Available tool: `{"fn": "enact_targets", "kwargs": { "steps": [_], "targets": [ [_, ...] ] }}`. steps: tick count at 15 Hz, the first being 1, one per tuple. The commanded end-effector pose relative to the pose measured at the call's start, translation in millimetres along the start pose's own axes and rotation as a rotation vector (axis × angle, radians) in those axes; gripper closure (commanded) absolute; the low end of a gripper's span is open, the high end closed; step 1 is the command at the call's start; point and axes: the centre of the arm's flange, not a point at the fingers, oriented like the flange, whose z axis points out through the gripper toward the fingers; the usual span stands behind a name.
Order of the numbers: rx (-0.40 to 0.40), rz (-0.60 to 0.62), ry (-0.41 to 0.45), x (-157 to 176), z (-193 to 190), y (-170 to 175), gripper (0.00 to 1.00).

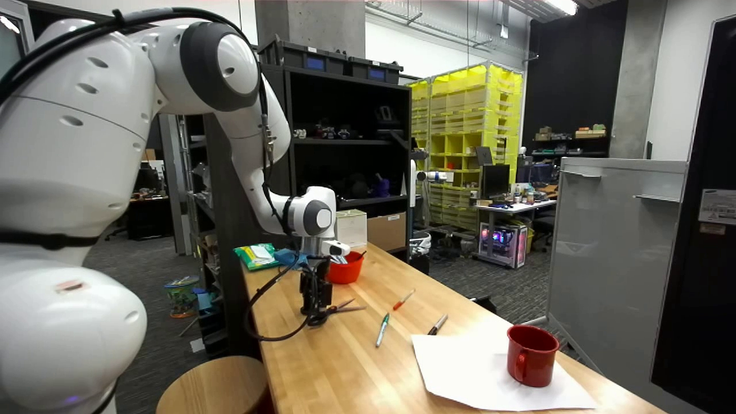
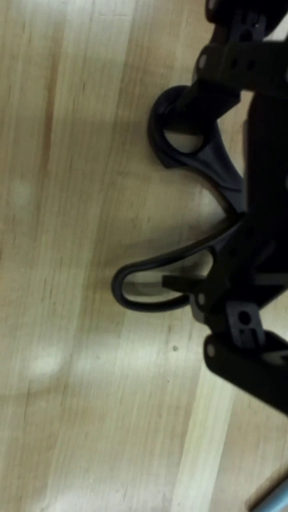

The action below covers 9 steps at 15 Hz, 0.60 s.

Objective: Open and close the black pair of scissors five times

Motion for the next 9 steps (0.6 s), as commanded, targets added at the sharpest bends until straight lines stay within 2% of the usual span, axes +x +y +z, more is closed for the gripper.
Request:
{"fn": "enact_targets", "kwargs": {
  "steps": [1,2,3,4,6,9],
  "targets": [
    [-0.004,-0.009,-0.005,-5.2,4.2,-0.6,0.0],
    [-0.005,-0.011,-0.006,-5.4,4.8,-0.9,0.05],
    [-0.006,-0.012,-0.007,-5.6,5.2,-1.0,0.25],
    [-0.007,-0.012,-0.007,-5.7,5.3,-1.0,0.27],
    [-0.003,-0.015,-0.001,-5.5,3.0,-3.0,0.37],
    [0.001,-0.021,0.005,-6.1,-0.2,-6.8,0.62]
  ]
}}
